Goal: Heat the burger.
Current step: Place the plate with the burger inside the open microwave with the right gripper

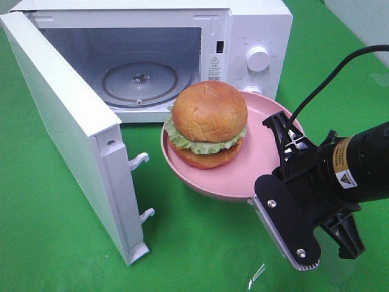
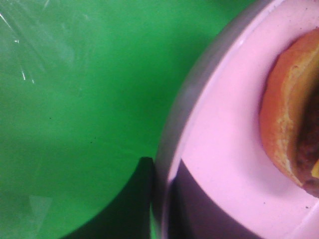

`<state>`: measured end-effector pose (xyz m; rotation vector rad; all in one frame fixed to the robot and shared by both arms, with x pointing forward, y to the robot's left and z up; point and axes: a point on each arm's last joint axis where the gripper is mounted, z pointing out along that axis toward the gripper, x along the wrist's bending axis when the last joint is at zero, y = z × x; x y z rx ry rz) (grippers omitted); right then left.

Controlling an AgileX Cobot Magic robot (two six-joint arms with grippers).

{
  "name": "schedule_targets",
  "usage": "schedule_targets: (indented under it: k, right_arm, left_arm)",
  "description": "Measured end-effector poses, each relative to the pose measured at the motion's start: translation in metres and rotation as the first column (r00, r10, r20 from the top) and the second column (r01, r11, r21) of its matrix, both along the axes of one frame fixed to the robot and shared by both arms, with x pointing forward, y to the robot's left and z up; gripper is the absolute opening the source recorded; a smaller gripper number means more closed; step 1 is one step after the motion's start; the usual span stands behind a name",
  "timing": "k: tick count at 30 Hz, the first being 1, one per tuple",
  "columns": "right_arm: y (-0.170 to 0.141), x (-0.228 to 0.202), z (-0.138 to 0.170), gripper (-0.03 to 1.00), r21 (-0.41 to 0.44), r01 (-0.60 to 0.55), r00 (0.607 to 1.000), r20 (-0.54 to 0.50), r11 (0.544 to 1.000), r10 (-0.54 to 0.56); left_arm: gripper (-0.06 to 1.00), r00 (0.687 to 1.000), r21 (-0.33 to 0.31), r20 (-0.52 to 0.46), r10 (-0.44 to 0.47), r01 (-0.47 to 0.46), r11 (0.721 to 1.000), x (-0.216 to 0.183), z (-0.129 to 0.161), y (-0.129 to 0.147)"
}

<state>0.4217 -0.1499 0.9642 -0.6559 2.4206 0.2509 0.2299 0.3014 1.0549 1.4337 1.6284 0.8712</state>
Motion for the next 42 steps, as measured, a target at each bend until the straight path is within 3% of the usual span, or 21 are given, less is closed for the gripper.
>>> schedule_targets:
  k: [19, 42]
  right_arm:
    - [-0.005, 0.007, 0.001, 0.05, 0.002, -0.101, 0.995, 0.017, 0.995, 0.101]
    - [0.002, 0.015, 0.022, 0.05, -0.04, -0.114, 0.993, -0.038, 0.993, 0.113]
  left_arm:
    - [0.99, 1.0, 0.004, 0.0, 0.003, -0.003, 1.0, 0.0, 0.0, 0.0]
    - [0.99, 1.0, 0.0, 0.0, 0.0, 0.0, 1.0, 0.0, 0.0, 0.0]
